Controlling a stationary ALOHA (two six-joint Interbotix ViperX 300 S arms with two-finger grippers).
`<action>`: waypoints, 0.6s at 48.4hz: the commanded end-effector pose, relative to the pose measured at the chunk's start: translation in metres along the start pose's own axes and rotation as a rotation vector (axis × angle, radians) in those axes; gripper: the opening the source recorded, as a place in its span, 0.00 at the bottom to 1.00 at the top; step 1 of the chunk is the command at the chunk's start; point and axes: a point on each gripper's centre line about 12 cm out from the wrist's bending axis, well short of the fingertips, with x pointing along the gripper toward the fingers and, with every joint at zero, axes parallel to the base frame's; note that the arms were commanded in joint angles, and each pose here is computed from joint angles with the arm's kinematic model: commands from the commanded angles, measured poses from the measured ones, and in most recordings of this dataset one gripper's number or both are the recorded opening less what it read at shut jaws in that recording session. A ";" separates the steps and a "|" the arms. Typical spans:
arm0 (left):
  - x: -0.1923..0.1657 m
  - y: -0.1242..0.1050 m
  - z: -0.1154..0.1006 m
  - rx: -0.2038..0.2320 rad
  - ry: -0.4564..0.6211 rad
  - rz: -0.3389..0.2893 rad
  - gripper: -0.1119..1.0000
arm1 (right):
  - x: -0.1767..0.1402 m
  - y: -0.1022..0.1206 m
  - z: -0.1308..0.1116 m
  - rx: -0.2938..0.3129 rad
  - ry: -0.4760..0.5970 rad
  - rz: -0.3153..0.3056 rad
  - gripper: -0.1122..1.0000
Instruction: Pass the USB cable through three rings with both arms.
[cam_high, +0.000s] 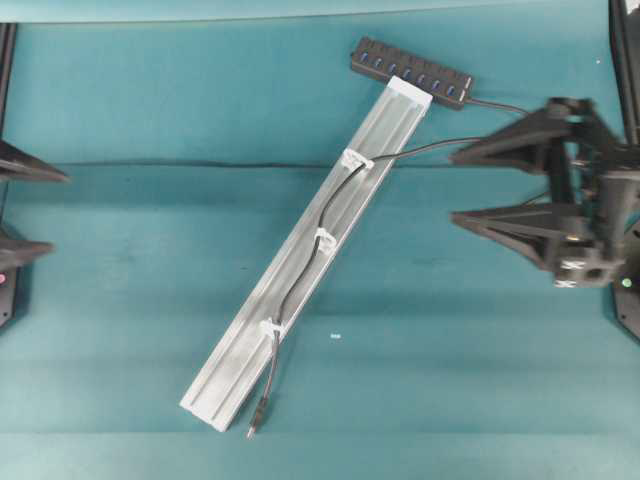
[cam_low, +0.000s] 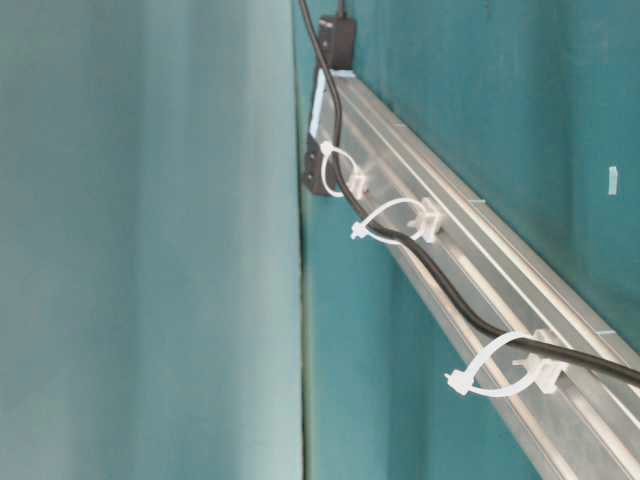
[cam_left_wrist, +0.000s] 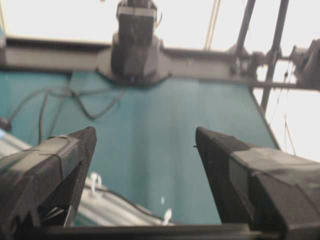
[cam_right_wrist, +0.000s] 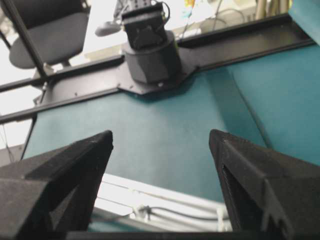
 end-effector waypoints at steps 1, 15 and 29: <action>-0.001 0.000 0.012 0.007 -0.036 0.004 0.90 | -0.005 0.001 -0.002 0.009 0.004 0.004 0.86; 0.004 0.002 0.010 0.020 -0.062 0.010 0.90 | -0.031 -0.001 -0.004 0.011 -0.023 0.009 0.86; 0.015 0.002 0.003 0.030 -0.117 0.004 0.90 | -0.064 -0.004 -0.017 0.011 0.037 -0.005 0.86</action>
